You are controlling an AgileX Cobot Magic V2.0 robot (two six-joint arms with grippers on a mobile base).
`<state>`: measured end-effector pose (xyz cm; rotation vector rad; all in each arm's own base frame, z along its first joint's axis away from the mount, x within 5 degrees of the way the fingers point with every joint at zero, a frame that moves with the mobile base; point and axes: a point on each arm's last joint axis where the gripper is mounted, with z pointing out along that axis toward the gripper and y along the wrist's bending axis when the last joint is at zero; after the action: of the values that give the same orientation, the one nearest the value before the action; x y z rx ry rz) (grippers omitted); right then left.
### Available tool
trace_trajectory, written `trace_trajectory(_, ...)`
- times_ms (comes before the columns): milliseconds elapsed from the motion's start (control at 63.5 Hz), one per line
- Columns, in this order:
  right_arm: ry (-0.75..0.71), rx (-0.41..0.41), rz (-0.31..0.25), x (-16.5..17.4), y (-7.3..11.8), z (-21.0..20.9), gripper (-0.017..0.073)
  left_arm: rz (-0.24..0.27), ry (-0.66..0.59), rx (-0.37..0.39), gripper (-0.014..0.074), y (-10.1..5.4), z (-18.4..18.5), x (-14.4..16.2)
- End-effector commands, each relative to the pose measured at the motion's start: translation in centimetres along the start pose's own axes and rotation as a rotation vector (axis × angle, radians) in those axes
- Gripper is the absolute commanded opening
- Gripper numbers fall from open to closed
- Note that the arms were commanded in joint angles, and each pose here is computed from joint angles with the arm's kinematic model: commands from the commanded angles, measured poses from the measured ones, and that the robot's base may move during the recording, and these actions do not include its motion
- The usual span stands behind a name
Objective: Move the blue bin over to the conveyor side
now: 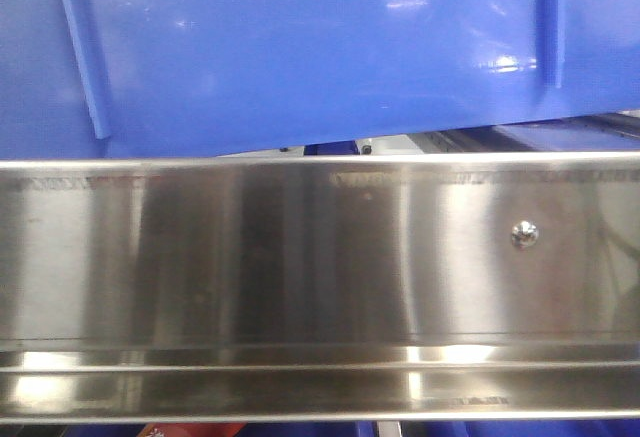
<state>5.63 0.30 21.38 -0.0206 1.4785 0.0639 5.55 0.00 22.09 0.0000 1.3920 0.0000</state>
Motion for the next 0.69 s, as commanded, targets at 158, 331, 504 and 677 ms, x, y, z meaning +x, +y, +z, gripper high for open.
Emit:
trace_trajectory(158, -0.276, 0.013, 0.032, -4.9, -0.1, -0.7, -0.0079, 0.005, -0.131, 0.005, -0.0017, 0.0, -0.3, -4.2)
trace_trajectory(331, -0.249, -0.021, 0.029, -11.1, 0.4, -2.7, -0.0079, 0.012, -0.106, 0.002, -0.0017, 0.0, -1.6, -9.6)
trace_trajectory(504, -0.092, -0.041, 0.003, -16.8, 0.8, -3.1, -0.0079, 0.049, 0.055, -0.018, -0.0017, 0.2, -2.1, -14.1)
trace_trajectory(677, 0.153, -0.057, -0.003, -20.7, 1.1, -0.3, -0.0079, 0.048, 0.254, -0.022, -0.0017, 0.3, 0.9, -17.0)
